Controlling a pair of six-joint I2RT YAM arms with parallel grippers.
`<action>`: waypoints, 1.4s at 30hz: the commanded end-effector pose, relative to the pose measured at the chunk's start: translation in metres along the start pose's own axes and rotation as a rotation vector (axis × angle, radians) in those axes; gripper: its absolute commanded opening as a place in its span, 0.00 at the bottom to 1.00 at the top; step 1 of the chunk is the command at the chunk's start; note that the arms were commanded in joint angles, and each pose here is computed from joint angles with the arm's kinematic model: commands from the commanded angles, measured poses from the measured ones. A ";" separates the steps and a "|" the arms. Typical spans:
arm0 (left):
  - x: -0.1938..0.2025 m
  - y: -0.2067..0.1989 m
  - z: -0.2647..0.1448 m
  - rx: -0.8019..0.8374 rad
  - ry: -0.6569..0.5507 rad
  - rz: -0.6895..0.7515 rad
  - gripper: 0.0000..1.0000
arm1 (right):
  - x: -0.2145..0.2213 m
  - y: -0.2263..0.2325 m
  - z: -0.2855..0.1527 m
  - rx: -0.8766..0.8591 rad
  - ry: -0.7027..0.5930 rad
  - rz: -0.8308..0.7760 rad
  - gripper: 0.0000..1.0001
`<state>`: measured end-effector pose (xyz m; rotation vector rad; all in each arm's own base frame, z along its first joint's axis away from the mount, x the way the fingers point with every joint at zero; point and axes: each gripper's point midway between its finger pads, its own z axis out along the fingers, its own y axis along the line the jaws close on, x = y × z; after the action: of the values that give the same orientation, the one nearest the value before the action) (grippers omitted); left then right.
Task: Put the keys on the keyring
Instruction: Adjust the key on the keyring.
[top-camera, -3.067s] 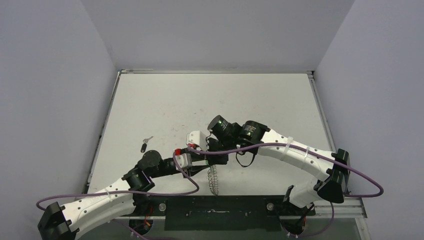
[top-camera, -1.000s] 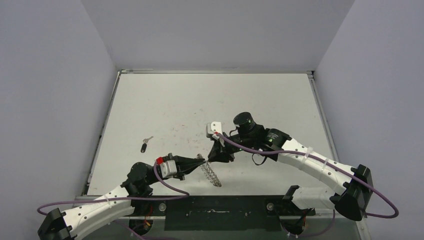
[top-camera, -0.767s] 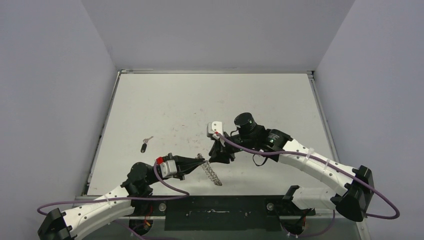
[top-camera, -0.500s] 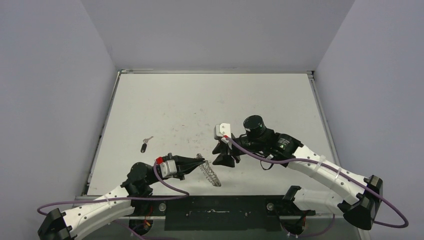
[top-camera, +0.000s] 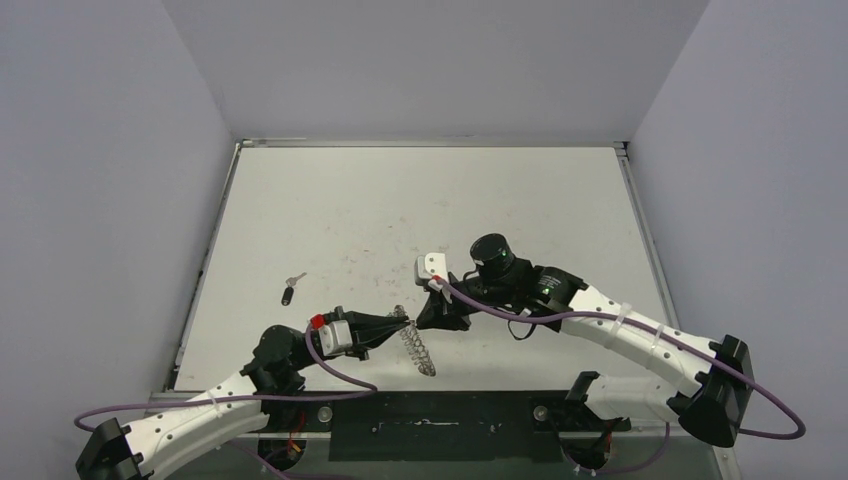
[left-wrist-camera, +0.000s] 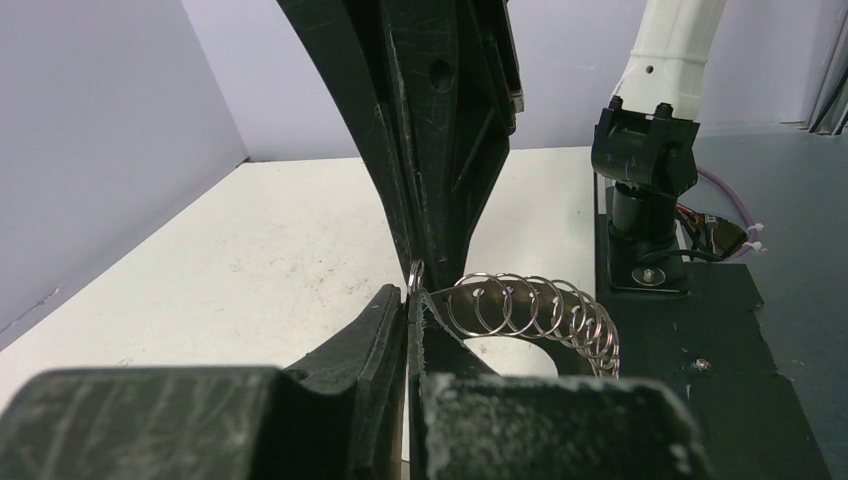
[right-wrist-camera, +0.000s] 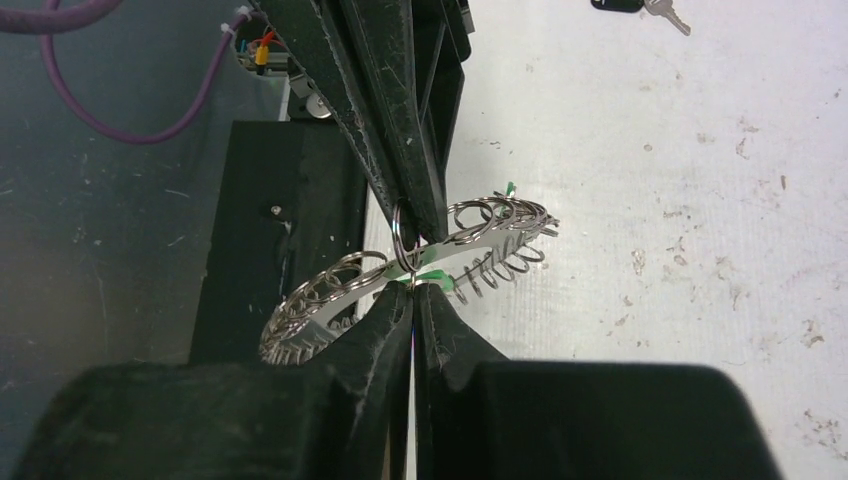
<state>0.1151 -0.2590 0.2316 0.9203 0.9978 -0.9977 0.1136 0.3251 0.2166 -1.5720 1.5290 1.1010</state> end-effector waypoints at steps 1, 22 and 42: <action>-0.027 0.002 0.002 -0.011 -0.093 0.029 0.00 | -0.006 -0.007 0.002 0.017 -0.010 -0.045 0.00; -0.030 -0.001 0.005 0.012 -0.100 0.021 0.00 | -0.005 -0.025 0.022 0.072 -0.062 -0.040 0.12; -0.026 0.001 0.002 -0.003 -0.085 0.013 0.00 | -0.020 -0.033 -0.015 0.259 -0.143 -0.103 0.46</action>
<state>0.1157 -0.2579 0.2306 0.9133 1.0077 -0.9971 0.1439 0.3233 0.2086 -1.4093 1.5203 0.9267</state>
